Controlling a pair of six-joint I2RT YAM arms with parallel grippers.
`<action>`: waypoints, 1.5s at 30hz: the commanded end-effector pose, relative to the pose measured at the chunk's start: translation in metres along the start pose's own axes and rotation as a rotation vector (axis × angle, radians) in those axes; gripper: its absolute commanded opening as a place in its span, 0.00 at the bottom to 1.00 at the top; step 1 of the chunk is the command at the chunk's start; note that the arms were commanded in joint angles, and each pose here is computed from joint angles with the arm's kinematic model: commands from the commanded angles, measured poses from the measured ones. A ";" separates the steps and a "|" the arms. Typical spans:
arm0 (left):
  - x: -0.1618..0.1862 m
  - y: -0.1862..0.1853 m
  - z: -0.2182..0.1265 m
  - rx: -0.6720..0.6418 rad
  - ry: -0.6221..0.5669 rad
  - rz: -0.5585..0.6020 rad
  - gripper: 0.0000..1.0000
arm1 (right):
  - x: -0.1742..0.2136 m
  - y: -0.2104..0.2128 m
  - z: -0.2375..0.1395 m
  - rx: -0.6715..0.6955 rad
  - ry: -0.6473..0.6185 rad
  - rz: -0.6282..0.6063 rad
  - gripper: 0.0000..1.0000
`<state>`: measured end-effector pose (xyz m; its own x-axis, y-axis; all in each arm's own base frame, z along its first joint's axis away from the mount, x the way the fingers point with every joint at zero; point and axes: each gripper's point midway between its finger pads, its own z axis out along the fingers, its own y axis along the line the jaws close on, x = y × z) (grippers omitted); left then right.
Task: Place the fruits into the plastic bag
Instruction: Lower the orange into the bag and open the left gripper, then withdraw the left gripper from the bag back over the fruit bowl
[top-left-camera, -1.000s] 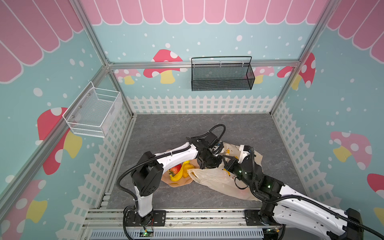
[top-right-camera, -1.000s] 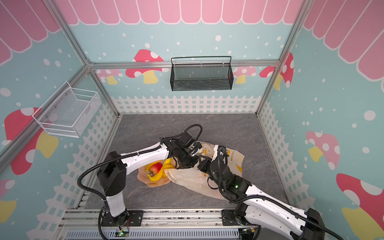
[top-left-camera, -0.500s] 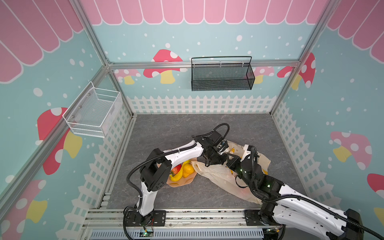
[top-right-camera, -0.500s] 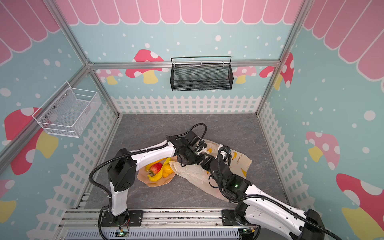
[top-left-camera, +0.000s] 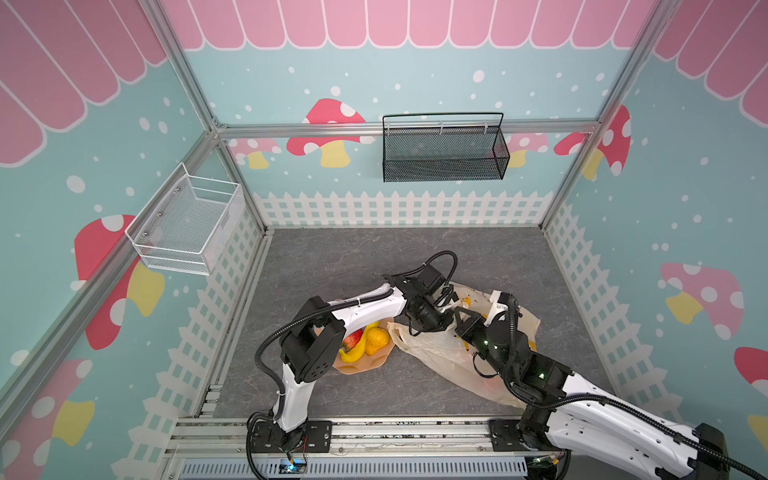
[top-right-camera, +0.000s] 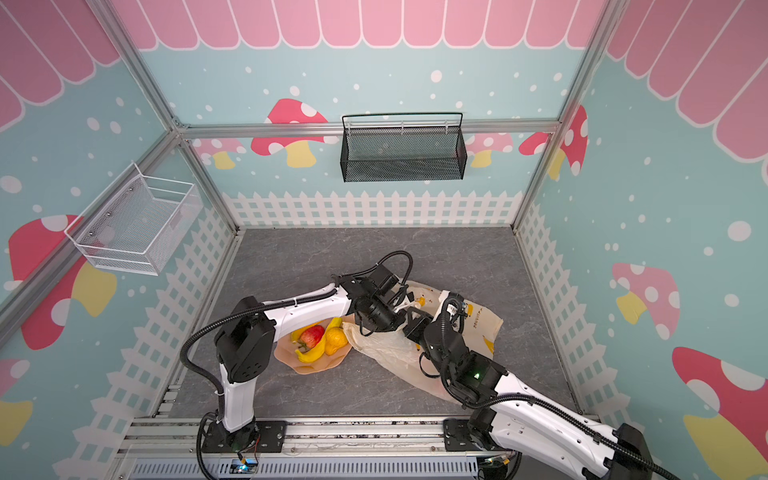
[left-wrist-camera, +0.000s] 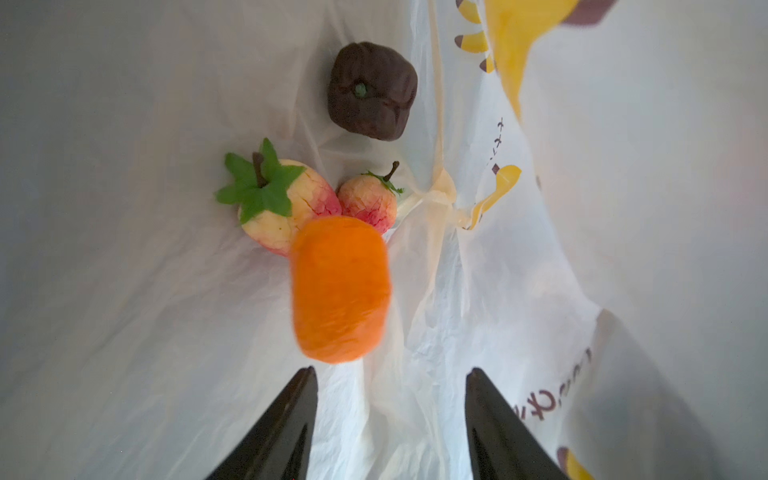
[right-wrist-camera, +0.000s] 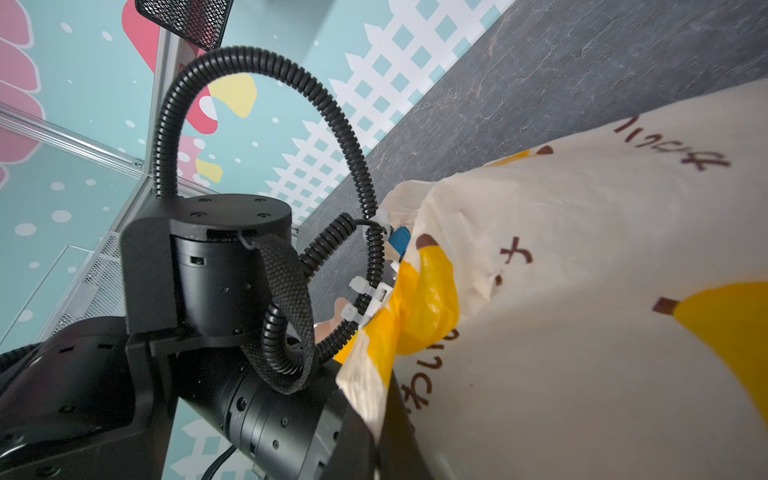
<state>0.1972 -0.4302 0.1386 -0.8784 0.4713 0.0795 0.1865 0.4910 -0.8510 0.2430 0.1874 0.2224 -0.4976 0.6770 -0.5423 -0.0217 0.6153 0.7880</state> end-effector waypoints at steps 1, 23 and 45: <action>0.008 -0.022 -0.003 0.064 0.012 0.026 0.60 | 0.009 0.023 -0.005 -0.105 0.055 0.041 0.00; -0.003 0.003 -0.077 0.043 -0.195 -0.068 0.62 | 0.005 0.020 -0.012 -0.108 0.042 0.047 0.00; 0.012 0.016 -0.172 -0.054 -0.421 -0.098 0.59 | -0.019 0.017 -0.035 -0.112 -0.026 0.043 0.00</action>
<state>0.2656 -0.3107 0.2156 -0.9919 0.1164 -0.0517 0.1045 0.5115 -0.8529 0.2221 0.1745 0.2584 -0.4876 0.7135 -0.5032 -0.1051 0.5242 0.8451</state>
